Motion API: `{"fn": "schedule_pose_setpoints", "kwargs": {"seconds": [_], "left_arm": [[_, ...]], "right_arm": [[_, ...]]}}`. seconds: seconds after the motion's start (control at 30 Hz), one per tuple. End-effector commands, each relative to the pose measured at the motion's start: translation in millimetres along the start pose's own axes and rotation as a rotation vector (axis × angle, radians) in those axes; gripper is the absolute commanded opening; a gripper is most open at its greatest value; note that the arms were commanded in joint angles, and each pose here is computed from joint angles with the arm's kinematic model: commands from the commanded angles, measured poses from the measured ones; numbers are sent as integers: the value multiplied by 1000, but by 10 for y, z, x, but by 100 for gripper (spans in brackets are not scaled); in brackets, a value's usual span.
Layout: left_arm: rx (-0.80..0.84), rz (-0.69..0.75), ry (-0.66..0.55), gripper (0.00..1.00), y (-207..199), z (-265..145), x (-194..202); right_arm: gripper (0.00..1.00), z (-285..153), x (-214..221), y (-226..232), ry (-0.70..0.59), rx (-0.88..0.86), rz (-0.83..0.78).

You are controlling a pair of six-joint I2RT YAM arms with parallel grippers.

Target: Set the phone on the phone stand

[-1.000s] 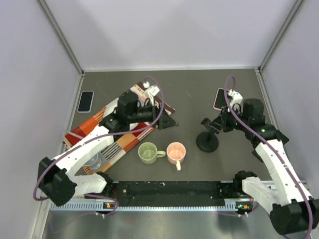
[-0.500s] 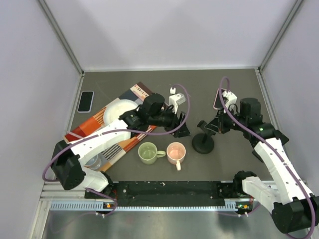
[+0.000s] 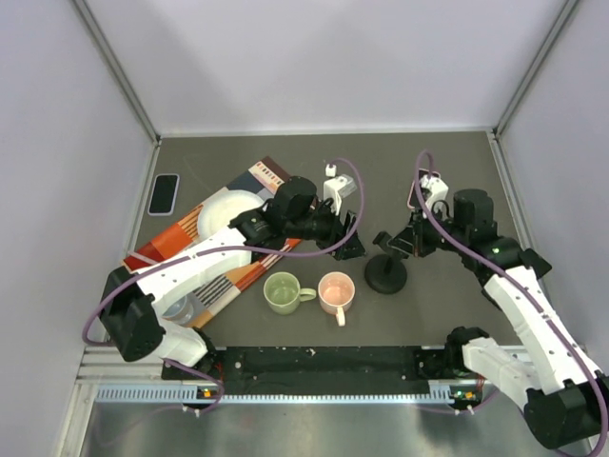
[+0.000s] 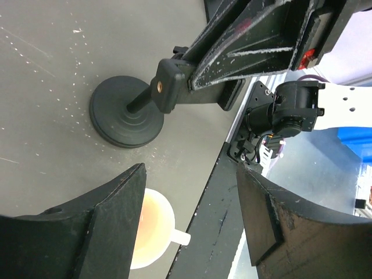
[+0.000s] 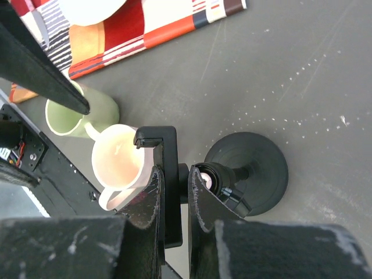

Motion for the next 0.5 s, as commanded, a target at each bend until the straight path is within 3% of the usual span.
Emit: {"fn": "schedule_pose_setpoints", "kwargs": {"seconds": [0.0,0.2,0.47], "left_arm": [[6,58,-94,68,-93,-101,-176],[-3,48,-111,68,-91,-102,-184],[-34,70,-151,69,-108,-223,-190]], "right_arm": [[0,48,-272,192,-112,-114,-178],[0,202,-320,288,-74,-83,-309],[2,339,-357,208,-49,-18,-312]]}}
Point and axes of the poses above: each gripper's point midway between its finger pads, its own z axis out along the fingers, its own y axis along the line the jaws close on, x = y × z, the point moved 8 cm from there along -z, back along the fingers, and after that the axes turned 5 degrees about z, right-handed, at the moved point
